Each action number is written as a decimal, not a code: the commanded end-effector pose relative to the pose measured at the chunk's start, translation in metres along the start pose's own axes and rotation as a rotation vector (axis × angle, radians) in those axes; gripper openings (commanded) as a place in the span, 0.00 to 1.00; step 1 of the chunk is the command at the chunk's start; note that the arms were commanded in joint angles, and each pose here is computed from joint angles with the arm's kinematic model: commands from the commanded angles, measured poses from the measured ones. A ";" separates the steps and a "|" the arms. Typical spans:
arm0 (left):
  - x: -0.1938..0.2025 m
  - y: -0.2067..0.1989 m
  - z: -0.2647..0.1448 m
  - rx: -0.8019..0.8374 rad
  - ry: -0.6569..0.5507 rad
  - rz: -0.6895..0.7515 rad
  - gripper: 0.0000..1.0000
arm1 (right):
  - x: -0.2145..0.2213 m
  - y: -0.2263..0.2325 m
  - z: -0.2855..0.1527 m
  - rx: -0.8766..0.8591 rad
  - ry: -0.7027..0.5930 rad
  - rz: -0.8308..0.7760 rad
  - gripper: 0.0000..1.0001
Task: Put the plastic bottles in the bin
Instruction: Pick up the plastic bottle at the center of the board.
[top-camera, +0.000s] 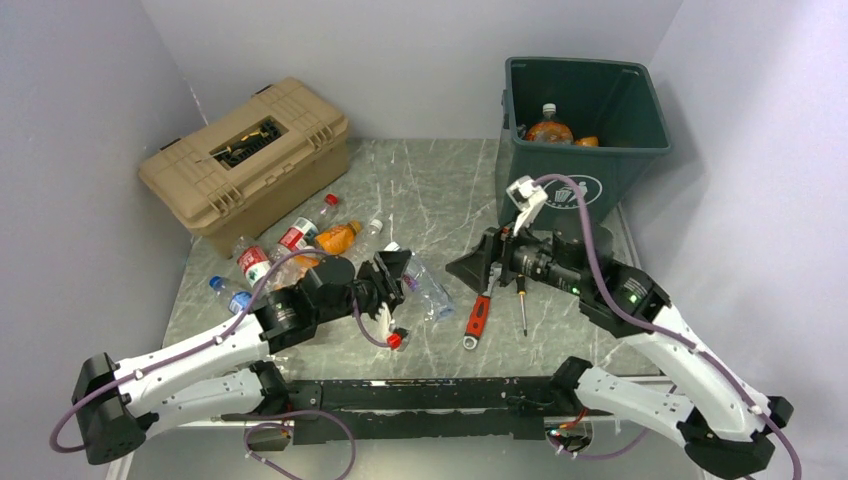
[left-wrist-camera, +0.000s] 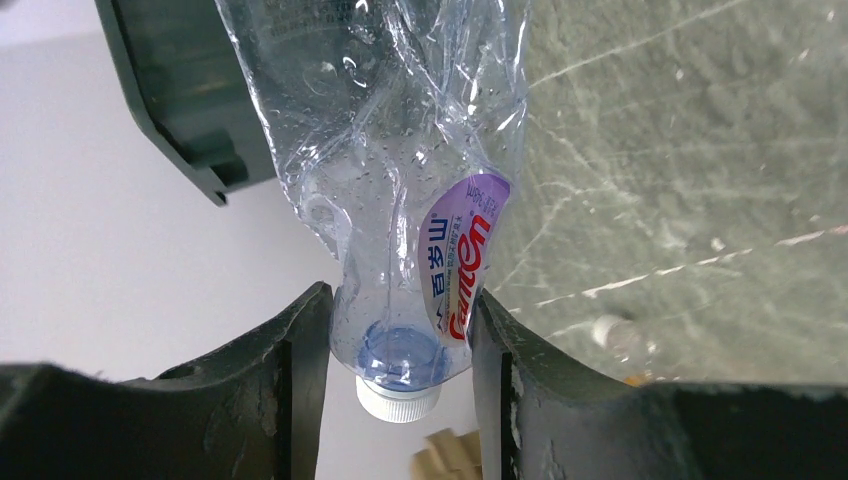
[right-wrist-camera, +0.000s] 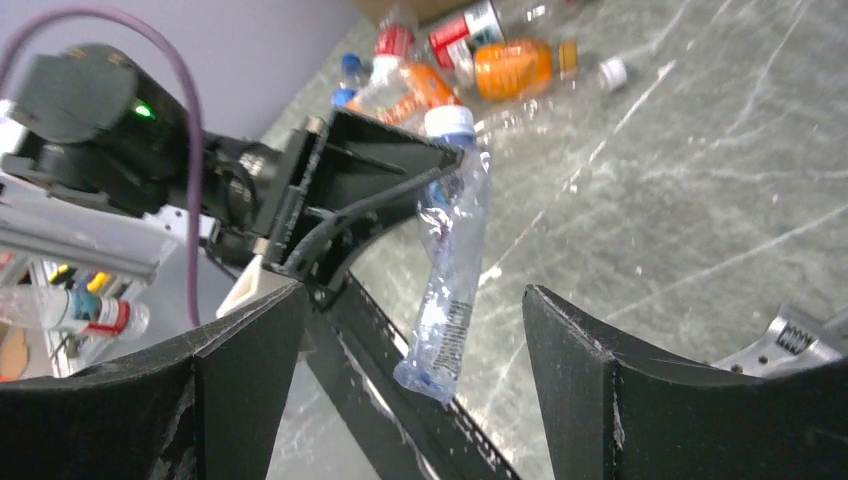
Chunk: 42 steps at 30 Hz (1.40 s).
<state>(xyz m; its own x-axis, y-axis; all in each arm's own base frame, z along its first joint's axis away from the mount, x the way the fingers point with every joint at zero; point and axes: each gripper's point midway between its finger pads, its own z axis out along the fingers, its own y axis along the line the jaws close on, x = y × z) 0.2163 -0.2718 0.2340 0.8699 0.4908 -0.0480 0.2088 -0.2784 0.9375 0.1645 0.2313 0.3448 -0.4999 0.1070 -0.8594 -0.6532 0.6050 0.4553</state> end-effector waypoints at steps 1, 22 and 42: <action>-0.002 0.040 -0.011 -0.048 0.032 0.255 0.00 | 0.019 0.005 0.001 -0.078 0.111 -0.006 0.83; -0.007 0.034 -0.014 0.007 0.026 0.306 0.00 | 0.080 0.005 0.063 -0.304 0.343 0.208 0.83; -0.012 0.049 -0.015 -0.085 0.007 0.227 0.00 | 0.120 -0.002 0.099 -0.181 0.388 0.189 0.18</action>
<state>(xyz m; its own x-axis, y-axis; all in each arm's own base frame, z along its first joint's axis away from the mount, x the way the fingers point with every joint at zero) 0.2120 -0.2653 0.2414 0.8833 0.4168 0.2146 0.0133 -0.4798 0.8773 0.1596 0.3101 0.2050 -0.8079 -0.1429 -0.5717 -0.5603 0.4870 0.6700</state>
